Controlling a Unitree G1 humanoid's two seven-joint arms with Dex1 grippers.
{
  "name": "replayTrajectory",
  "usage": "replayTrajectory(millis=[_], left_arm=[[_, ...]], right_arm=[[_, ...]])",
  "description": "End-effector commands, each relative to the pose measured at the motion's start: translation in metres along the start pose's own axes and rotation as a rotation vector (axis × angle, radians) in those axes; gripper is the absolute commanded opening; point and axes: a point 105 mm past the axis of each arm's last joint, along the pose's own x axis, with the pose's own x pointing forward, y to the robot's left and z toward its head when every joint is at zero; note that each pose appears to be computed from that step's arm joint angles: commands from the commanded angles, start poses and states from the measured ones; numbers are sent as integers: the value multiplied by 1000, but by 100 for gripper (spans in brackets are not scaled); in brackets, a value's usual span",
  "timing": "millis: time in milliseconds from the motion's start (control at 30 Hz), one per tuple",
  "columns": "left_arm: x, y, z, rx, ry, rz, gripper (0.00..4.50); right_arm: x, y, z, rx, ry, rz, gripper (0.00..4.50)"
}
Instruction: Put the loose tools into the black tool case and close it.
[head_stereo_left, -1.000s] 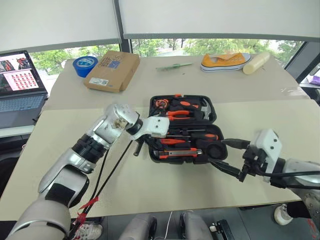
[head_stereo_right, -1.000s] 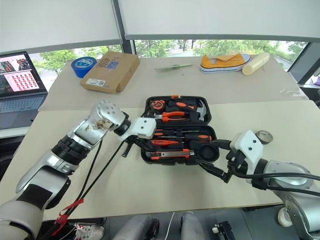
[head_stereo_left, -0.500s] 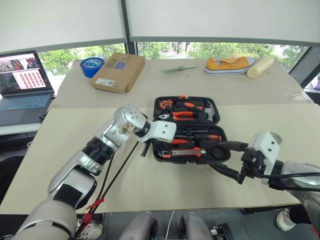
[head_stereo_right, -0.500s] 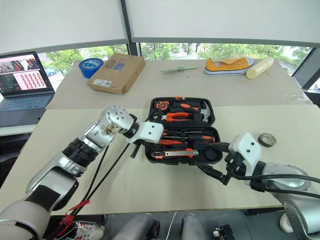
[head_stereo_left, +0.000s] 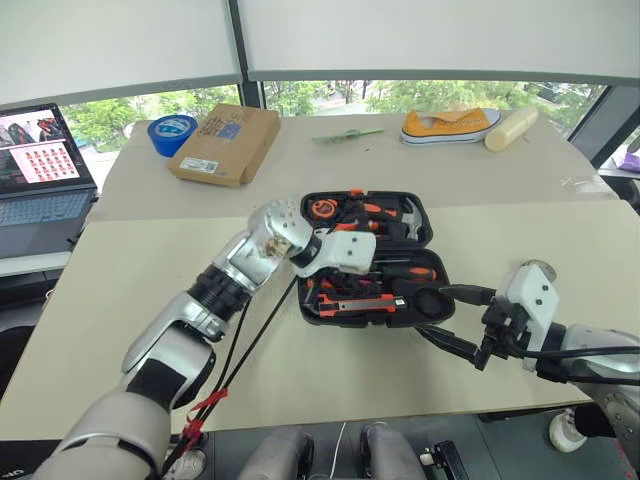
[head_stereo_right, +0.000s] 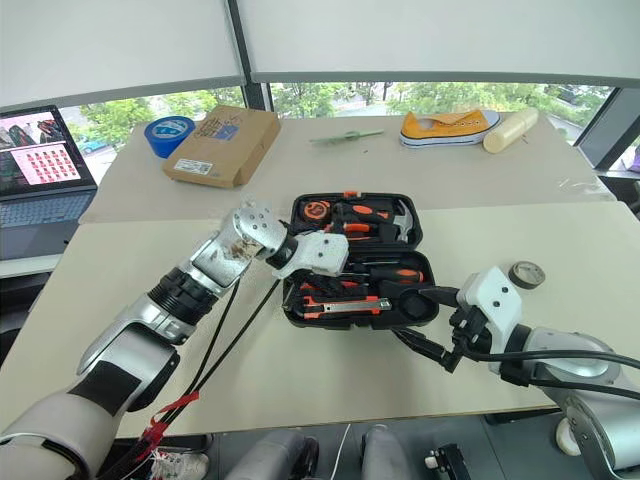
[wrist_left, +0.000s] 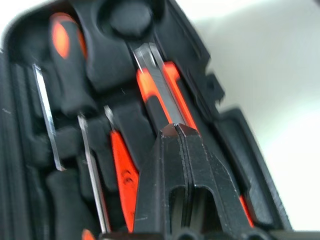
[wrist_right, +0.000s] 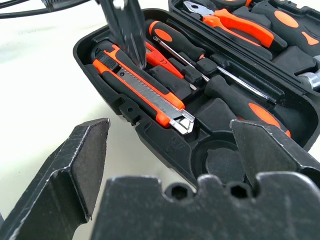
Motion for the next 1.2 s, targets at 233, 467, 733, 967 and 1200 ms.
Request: replayTrajectory(millis=[233,467,733,967,1200], left_arm=[[24,-2,-19,103,111,34,3],[25,-5,-23,56,82,22,3],[-27,9,20,-68,-262,140,26],[-113,-6,24,-352,-596,190,263],[-137,-45,19,-355,-576,252,438]], right_arm=[[-2,3,7,-37,-25,-11,450],[-3,4,6,-35,-23,-10,450],[-12,-5,2,-24,-8,-72,450],[-66,-39,-12,10,67,-267,450],[-113,-56,-30,42,183,-341,450]])
